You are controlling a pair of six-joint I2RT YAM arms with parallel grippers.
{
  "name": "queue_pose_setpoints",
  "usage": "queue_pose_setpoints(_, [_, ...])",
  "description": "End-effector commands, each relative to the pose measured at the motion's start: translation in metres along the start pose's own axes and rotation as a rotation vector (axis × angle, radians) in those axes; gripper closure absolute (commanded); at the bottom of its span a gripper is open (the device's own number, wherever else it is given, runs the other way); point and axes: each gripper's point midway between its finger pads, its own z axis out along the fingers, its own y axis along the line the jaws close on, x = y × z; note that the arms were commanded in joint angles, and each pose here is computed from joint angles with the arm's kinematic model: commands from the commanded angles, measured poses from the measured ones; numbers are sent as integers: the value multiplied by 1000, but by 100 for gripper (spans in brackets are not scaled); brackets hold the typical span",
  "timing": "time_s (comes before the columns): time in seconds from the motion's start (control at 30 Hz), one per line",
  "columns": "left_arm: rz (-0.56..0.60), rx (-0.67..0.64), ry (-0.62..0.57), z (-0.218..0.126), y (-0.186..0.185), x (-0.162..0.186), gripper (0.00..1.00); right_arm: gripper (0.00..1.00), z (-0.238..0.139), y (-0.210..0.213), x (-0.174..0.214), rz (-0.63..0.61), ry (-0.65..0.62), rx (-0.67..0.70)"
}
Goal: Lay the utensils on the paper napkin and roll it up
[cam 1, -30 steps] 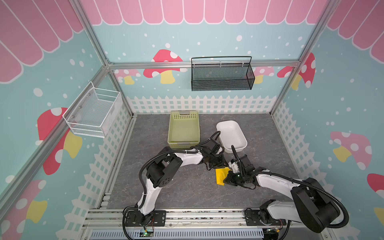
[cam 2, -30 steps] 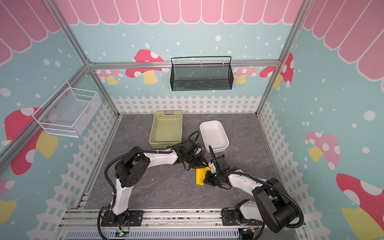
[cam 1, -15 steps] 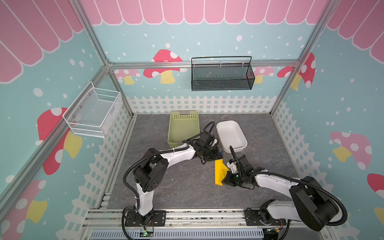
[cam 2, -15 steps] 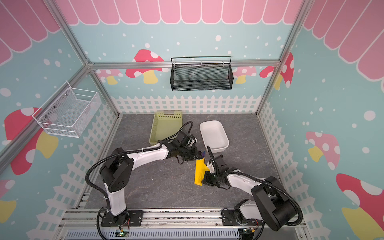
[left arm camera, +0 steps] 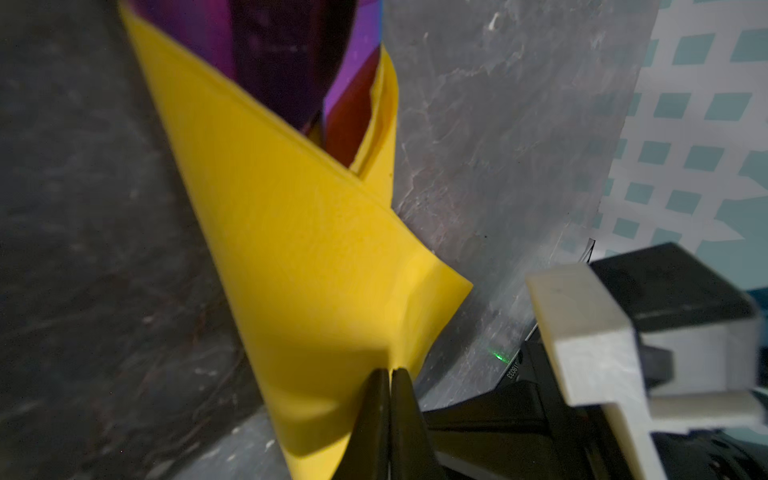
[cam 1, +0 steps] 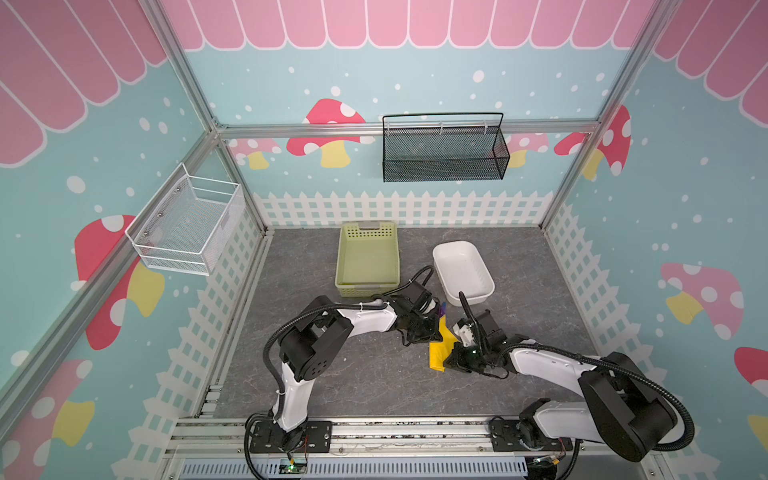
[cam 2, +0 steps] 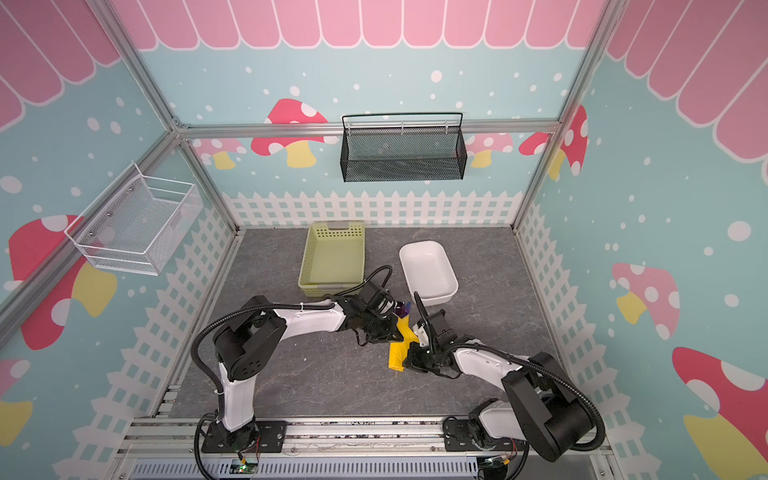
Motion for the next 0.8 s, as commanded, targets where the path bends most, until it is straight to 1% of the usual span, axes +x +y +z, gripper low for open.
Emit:
queue_pose_setpoints(0.0, [-25, 17, 24, 12, 8, 4, 93, 100, 5, -36, 29, 74, 92, 142])
queue_pose_setpoints(0.13, [-36, 2, 33, 16, 16, 7, 93, 100, 2, -31, 27, 68, 82, 132])
queue_pose_setpoints(0.23, [-39, -10, 39, 18, 22, 10, 93, 95, -1, -24, 21, 57, 72, 118])
queue_pose_setpoints(0.37, [-48, -24, 48, 20, 30, 14, 93, 89, -17, 0, 1, 22, 17, 79])
queue_pose_setpoints(0.53, [-48, -30, 49, 21, 32, 15, 93, 83, -35, 18, -27, 17, -63, 40])
queue_pose_setpoints(0.63, [-50, -32, 51, 21, 33, 16, 93, 84, -37, 18, -42, 24, -85, 38])
queue_pose_setpoints(0.77, [-48, -34, 49, 21, 34, 16, 94, 87, -35, 19, -61, 21, -100, 32])
